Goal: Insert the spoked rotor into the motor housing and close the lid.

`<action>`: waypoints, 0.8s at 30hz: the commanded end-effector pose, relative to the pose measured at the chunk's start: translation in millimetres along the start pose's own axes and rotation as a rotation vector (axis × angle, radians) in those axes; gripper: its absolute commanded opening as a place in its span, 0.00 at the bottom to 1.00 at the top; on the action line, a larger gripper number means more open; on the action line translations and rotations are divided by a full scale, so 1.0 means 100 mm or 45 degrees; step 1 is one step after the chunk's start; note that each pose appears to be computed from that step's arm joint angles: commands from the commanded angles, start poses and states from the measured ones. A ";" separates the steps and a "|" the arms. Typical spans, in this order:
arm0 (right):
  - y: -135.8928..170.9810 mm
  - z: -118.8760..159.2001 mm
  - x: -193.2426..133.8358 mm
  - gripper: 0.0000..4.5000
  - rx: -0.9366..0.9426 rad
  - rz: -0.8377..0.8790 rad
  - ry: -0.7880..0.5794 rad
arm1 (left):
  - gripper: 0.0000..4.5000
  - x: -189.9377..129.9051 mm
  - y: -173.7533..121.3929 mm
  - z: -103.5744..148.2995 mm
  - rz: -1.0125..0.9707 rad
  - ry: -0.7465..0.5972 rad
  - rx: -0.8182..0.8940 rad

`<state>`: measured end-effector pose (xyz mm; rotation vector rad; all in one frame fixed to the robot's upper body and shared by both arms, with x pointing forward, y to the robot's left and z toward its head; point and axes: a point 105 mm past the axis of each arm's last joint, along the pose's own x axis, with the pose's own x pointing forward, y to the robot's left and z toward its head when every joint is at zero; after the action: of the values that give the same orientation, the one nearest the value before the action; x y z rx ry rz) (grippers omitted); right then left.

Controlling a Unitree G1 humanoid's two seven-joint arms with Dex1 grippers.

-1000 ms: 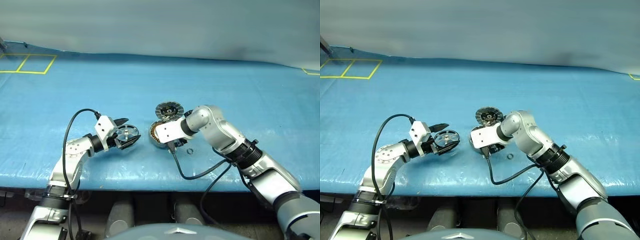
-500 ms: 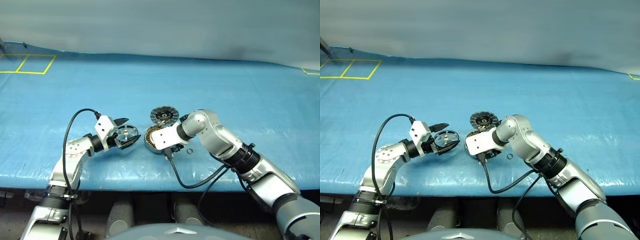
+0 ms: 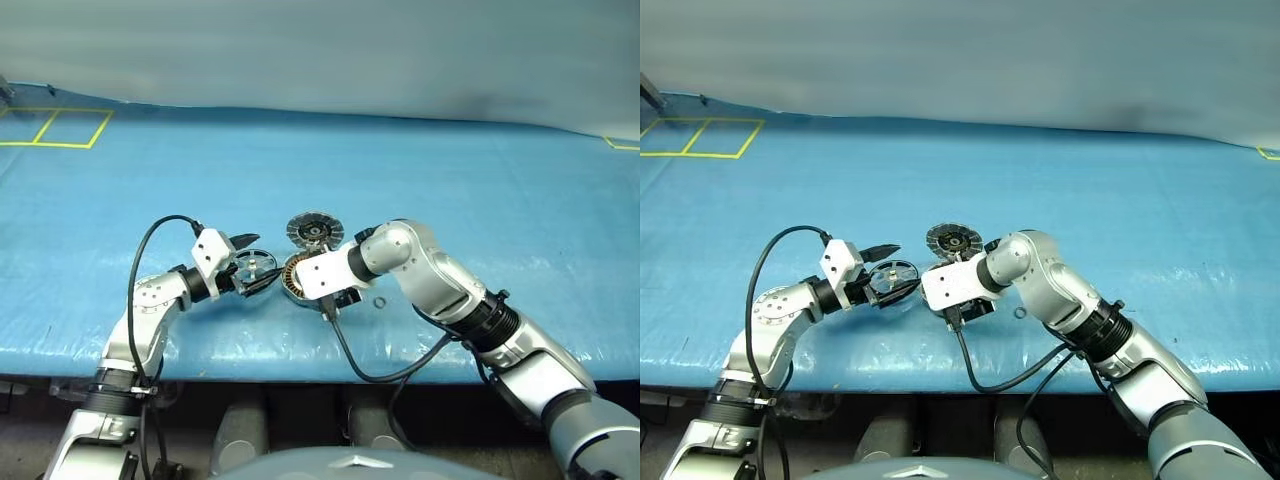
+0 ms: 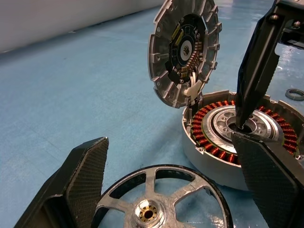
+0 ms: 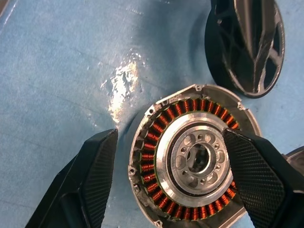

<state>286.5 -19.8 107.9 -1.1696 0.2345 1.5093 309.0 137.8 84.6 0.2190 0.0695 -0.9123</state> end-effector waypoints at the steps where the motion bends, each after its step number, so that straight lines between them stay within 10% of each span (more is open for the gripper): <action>1: -0.08 0.10 -0.18 0.83 -0.004 -0.092 -0.057 | 1.00 0.03 0.00 0.09 -0.025 -0.037 0.026; 24: 0.71 -0.91 -0.76 0.83 1.172 -0.989 -0.333 | 1.00 0.07 -0.17 0.09 -0.235 -0.043 -0.014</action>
<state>262.9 -151.6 85.7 -0.2580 0.2604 0.7199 300.0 122.7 80.5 0.1797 0.1004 -1.0811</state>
